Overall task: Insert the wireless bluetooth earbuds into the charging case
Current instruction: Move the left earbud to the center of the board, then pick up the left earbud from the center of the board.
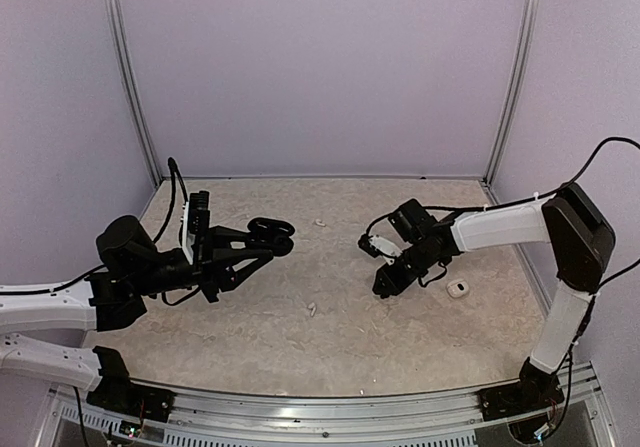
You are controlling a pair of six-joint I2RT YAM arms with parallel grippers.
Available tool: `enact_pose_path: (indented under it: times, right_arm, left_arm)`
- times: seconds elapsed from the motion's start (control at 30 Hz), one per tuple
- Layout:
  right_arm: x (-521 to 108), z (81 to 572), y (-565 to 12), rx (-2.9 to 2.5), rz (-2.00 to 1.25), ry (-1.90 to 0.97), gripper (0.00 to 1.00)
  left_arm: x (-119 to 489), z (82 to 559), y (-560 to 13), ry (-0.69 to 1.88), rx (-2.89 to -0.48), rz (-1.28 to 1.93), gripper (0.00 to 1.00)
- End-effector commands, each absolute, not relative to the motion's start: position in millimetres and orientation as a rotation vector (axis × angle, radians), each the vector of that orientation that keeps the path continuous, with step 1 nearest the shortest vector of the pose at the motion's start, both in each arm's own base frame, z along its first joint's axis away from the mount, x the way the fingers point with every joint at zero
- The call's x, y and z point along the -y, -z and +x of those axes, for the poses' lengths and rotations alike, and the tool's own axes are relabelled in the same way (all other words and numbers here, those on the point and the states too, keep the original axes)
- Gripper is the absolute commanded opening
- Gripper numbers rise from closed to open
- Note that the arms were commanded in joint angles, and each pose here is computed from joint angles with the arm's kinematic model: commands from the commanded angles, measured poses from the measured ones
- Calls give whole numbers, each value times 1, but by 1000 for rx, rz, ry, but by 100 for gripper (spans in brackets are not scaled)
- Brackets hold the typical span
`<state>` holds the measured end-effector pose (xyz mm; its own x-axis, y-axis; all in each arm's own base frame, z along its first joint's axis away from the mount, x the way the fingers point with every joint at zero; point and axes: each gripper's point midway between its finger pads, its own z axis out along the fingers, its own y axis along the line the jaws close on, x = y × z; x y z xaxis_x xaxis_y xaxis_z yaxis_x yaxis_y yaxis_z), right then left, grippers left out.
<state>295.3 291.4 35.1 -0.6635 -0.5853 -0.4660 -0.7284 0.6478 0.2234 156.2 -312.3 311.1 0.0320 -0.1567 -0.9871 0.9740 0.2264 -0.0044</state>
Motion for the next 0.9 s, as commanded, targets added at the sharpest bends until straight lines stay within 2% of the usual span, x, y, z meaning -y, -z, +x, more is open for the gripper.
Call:
enact_pose_path:
  times: [0.0,0.13,0.33,0.57,0.87]
  right_arm:
    - [-248,260,-11,-2731,-994,-420,17]
    - [-227,246,-8,-2787,-906,-412,17]
    - [-234,251,-44,-2697,-837,-490,29]
    - [-236,262,-83,-2632,-767,-494,33]
    - [-261,255,-78,-2649,-824,-477,35]
  left_arm:
    - [310,158,-313,1086,-1170,931,0]
    - [308,158,-313,1083,-1168,928,0]
    - [309,158,-313,1092,-1166,930,0]
    - [310,158,-312,1095,-1167,929,0]
    - [311,158,-311,1098,-1167,931,0]
